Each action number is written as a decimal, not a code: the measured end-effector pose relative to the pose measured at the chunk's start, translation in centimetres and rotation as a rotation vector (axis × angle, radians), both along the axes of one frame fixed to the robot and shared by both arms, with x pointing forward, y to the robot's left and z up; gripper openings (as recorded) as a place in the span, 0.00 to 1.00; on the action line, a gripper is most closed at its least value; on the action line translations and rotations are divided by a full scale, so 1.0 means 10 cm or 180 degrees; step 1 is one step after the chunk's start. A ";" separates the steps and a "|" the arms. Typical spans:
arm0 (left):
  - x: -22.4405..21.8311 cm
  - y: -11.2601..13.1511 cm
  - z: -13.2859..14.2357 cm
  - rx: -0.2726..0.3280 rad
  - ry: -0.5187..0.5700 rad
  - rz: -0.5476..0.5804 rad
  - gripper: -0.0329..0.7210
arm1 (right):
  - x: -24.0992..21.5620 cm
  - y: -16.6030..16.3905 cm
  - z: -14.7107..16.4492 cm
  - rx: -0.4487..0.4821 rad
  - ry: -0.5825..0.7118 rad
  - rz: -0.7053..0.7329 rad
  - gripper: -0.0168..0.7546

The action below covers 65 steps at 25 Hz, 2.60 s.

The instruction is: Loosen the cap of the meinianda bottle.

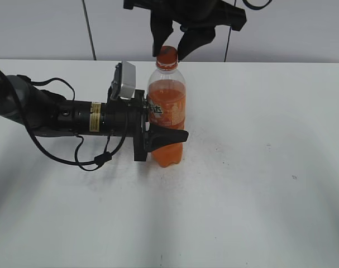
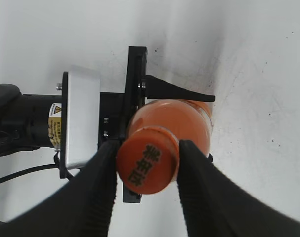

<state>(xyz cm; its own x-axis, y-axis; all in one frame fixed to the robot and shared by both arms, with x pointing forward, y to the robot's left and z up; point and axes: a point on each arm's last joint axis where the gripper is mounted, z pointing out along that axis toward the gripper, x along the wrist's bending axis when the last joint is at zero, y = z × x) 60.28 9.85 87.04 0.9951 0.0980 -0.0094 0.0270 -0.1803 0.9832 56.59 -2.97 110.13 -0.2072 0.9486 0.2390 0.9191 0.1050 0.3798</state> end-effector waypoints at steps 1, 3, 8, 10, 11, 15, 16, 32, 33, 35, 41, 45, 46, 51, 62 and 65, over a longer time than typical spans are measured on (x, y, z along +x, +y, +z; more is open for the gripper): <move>0.00 0.00 0.00 0.0000 0.0000 0.0000 0.60 | 0.00 0.00 0.00 0.0000 0.0000 0.0000 0.41; 0.00 0.00 0.00 0.0000 0.0000 0.0000 0.60 | 0.00 0.00 0.00 0.0001 0.0001 0.0003 0.38; 0.00 0.00 0.00 -0.0003 0.0001 0.0004 0.60 | 0.00 0.00 0.00 -0.0045 -0.0042 0.0128 0.36; 0.00 0.00 0.00 -0.0003 0.0001 0.0004 0.60 | 0.00 0.00 0.00 -0.0121 -0.0113 0.0334 0.36; 0.00 0.00 0.00 -0.0003 0.0001 0.0004 0.60 | 0.00 0.00 0.00 -0.0179 -0.0165 0.0490 0.36; 0.00 0.00 0.00 0.0000 0.0001 0.0006 0.60 | 0.00 0.00 0.00 -0.0421 -0.0384 0.1166 0.36; 0.00 0.00 0.00 -0.0001 0.0001 0.0007 0.60 | 0.00 0.00 0.01 -0.0491 -0.0442 0.1349 0.36; 0.00 0.00 0.00 0.0000 0.0005 0.0012 0.60 | -0.02 -0.01 0.01 -0.1182 -0.0991 0.3204 0.36; 0.00 0.00 0.00 0.0000 0.0005 0.0012 0.60 | -0.02 -0.01 0.01 -0.1203 -0.1004 0.3268 0.36; 0.00 0.00 0.00 0.0000 0.0002 0.0011 0.60 | -0.02 -0.01 0.01 -0.1266 -0.1057 0.3443 0.36; 0.00 0.00 0.00 0.0000 0.0002 0.0011 0.60 | -0.02 -0.01 0.01 -0.1428 -0.1198 0.3897 0.36; 0.00 0.00 0.00 0.0002 -0.0003 0.0003 0.60 | -0.04 -0.01 0.02 -0.1390 -0.1212 0.3958 0.36; 0.00 0.00 0.00 0.0004 -0.0004 -0.0001 0.60 | -0.05 0.00 0.03 -0.1353 -0.1210 0.3961 0.36; 0.00 0.00 0.00 0.0004 -0.0001 -0.0001 0.60 | -0.11 -0.03 0.11 -0.1274 -0.1214 0.3968 0.36; 0.00 0.00 0.00 0.0004 -0.0001 -0.0001 0.60 | -0.21 -0.16 0.38 -0.1212 -0.1237 0.3327 0.36; 0.00 0.00 0.00 0.0004 -0.0001 -0.0001 0.60 | -0.22 -0.22 0.46 -0.1167 -0.1157 0.2795 0.36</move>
<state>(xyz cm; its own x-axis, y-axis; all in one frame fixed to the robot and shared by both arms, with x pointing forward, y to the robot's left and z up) 60.26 9.82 87.03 0.9952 0.0978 -0.0089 0.0266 -0.1814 0.9830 54.44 -5.20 114.70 -0.8677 0.4287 -0.2518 0.2967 0.8529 0.4295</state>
